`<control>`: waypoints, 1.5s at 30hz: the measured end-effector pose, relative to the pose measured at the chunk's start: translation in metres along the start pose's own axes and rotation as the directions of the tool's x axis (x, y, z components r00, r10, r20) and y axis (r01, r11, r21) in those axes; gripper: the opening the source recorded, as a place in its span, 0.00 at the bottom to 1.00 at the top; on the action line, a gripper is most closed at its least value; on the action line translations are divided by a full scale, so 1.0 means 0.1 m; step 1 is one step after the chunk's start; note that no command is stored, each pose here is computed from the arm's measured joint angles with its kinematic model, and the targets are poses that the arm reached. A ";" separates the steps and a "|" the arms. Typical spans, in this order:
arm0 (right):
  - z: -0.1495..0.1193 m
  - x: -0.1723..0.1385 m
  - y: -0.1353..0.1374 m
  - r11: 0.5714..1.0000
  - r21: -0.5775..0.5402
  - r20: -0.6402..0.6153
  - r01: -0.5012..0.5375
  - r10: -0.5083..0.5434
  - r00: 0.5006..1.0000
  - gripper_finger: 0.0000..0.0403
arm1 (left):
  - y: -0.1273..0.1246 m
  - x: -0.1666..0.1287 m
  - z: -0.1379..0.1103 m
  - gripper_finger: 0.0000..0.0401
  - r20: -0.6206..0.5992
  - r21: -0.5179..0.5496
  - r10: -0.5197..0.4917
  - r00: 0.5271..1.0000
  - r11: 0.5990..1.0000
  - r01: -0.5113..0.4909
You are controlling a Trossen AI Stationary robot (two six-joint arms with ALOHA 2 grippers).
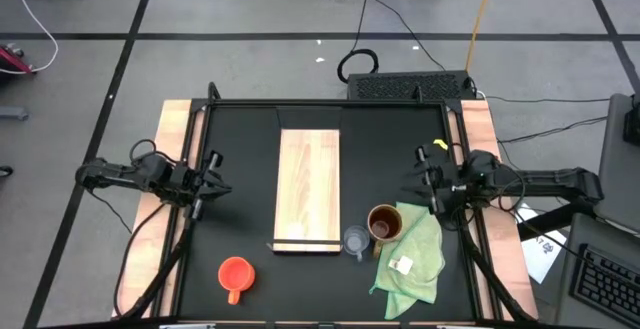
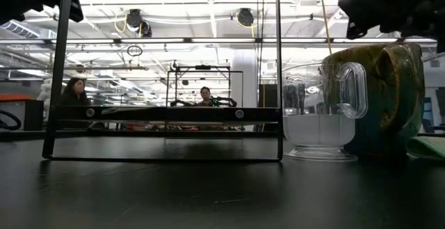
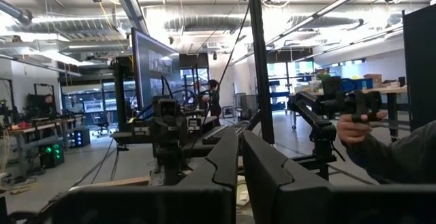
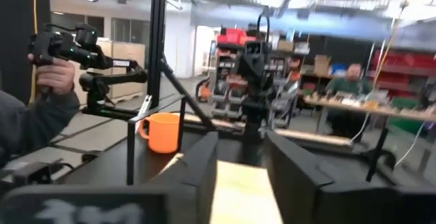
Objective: Stack small to large cups/mugs on shelf
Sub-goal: Put the green mug on the shelf
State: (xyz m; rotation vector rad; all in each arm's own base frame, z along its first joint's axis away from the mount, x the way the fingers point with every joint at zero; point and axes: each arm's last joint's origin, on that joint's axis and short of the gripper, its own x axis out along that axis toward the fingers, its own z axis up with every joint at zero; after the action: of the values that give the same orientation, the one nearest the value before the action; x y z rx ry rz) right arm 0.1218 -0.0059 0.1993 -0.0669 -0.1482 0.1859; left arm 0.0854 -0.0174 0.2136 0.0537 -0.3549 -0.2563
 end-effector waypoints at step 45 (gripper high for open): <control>0.98 0.75 -0.09 0.986 0.164 -0.455 0.024 0.054 0.889 0.62 | 0.02 0.00 0.01 0.06 0.008 0.008 0.053 0.999 0.999 -0.053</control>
State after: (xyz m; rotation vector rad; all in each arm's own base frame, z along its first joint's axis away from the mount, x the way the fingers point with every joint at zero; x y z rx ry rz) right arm 0.1811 0.0040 0.3068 0.0556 0.3422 0.1927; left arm 0.0854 -0.0159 0.2147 0.0512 -0.3650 -0.2023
